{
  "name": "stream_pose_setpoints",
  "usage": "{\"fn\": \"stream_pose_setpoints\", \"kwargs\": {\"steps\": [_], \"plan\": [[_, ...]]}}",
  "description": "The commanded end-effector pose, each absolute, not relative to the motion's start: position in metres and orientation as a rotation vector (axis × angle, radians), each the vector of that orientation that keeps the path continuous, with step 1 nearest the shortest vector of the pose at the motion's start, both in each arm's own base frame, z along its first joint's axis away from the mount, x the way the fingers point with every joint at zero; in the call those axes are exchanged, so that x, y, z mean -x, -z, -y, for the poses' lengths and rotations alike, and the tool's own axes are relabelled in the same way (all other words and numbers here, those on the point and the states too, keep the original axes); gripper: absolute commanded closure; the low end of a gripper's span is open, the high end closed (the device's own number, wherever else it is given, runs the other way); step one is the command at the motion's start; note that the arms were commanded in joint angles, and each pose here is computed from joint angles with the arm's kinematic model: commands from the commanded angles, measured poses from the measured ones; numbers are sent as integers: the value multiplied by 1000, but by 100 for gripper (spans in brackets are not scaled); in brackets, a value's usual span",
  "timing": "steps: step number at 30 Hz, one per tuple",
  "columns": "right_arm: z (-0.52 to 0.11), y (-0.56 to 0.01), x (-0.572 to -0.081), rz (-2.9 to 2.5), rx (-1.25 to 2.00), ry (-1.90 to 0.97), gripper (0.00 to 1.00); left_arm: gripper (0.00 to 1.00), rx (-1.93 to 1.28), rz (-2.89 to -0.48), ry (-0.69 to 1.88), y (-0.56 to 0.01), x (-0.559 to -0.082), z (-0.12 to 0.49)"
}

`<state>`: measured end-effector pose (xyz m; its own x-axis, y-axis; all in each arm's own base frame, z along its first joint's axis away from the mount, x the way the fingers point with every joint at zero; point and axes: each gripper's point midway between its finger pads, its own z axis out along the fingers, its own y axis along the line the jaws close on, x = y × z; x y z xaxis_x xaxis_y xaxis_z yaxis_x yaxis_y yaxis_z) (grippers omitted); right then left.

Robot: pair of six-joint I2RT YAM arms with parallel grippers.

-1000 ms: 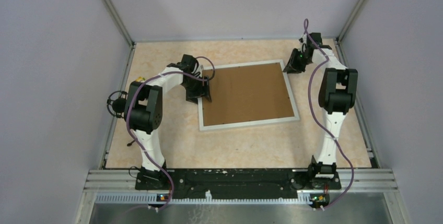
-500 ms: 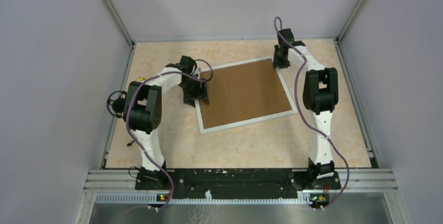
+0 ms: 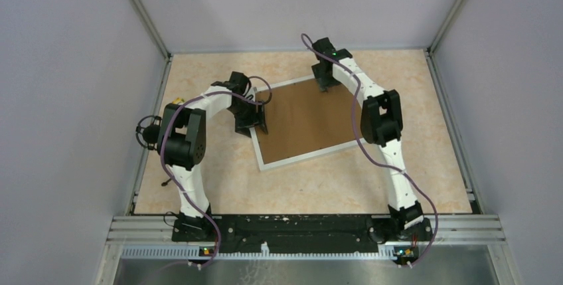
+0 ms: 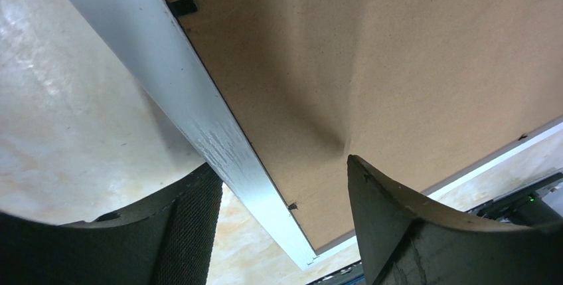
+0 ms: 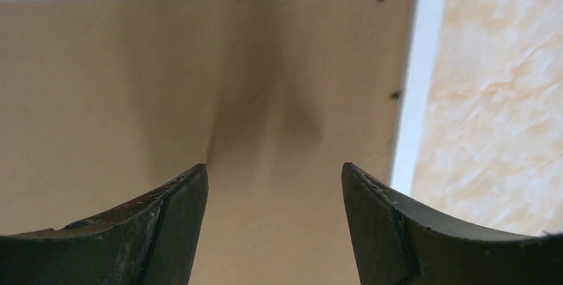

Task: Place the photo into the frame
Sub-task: Install the photo frame at the center of the board.

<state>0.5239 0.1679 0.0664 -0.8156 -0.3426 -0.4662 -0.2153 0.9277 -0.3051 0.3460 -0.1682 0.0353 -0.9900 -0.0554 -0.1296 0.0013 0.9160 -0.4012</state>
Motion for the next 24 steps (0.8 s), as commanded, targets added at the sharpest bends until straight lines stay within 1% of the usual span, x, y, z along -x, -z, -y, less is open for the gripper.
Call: {"fn": "stream_pose_setpoints", "kwargs": {"steps": [1,4,8,13,15,17,20,23,24], "plan": [[-144,-137,-499,-2548,164,160,27,27,-34,-2784,739,-63,-365,191],[-121,-162,-479,-2504,-40,6,26,26,-34,-2776,728,-65,-367,190],[-90,-158,-437,-2488,-211,-172,25,23,-34,-2766,738,-69,-367,191],[-51,-143,-412,-2523,-337,-158,25,21,-30,-2753,740,-73,-368,191],[-40,-140,-407,-2515,-417,-170,26,17,-18,-2746,694,-74,-370,186],[-35,-136,-396,-2474,-536,-249,27,11,-5,-2722,615,-80,-374,177],[-22,-125,-370,-2421,-744,-312,27,3,10,-2660,530,-93,-379,166],[-23,-101,-342,-2436,-910,-310,30,2,4,-2584,492,-110,-382,165],[-31,-92,-333,-2454,-952,-366,35,2,-9,-2556,494,-117,-381,167]]}}
